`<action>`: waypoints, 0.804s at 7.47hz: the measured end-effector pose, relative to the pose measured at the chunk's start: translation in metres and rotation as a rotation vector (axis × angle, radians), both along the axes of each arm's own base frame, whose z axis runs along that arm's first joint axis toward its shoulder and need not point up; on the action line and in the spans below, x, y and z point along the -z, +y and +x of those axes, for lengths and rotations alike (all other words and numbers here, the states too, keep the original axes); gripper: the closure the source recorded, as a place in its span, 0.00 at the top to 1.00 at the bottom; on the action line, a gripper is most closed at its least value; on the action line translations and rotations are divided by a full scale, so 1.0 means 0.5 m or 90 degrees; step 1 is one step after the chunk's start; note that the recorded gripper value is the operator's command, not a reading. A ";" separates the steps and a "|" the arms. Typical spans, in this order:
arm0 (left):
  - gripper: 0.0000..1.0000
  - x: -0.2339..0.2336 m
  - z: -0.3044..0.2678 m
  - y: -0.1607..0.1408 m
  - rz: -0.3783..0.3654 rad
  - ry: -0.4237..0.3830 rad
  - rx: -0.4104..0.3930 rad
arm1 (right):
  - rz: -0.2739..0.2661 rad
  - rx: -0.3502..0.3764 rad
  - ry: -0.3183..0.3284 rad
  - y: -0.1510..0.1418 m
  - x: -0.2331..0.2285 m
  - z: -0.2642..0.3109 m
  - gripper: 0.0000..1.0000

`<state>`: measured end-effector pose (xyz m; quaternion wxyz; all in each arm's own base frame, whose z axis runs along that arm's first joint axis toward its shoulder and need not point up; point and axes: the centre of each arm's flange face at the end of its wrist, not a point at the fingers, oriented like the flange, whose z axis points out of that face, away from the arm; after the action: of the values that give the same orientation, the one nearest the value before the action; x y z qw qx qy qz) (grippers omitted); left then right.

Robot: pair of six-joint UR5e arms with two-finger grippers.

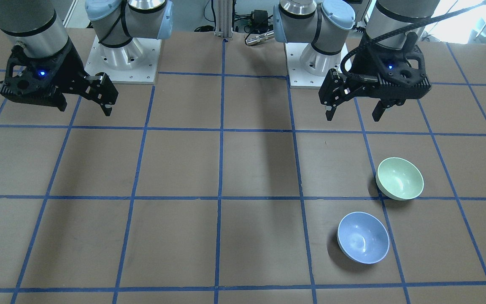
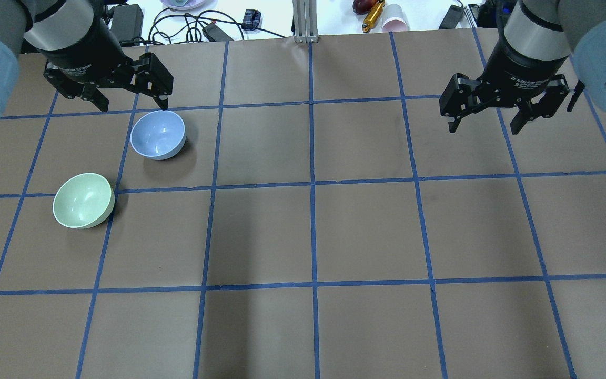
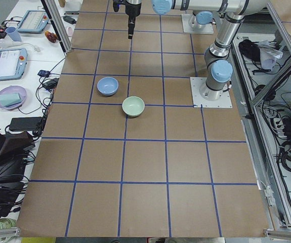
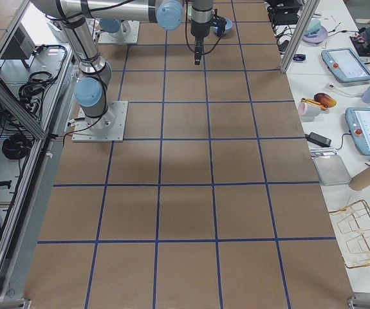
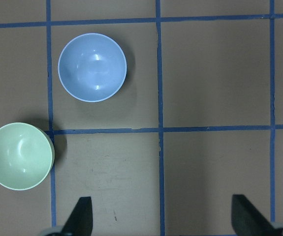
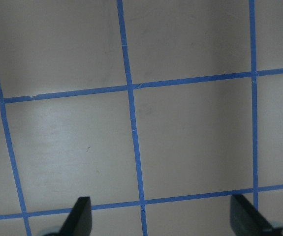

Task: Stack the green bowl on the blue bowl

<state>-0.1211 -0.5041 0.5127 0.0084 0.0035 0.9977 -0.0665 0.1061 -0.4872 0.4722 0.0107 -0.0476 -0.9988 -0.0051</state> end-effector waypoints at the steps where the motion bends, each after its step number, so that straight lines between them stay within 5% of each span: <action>1: 1.00 -0.002 0.003 0.000 0.000 -0.001 -0.002 | 0.000 0.000 0.000 0.000 0.000 0.000 1.00; 6: 1.00 0.001 0.005 0.004 0.010 -0.001 -0.003 | 0.000 0.000 0.000 0.000 0.000 0.000 1.00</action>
<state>-0.1185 -0.5020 0.5124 0.0096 0.0012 0.9982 -0.0584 0.1062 -0.4872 0.4722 0.0104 -0.0476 -0.9988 -0.0051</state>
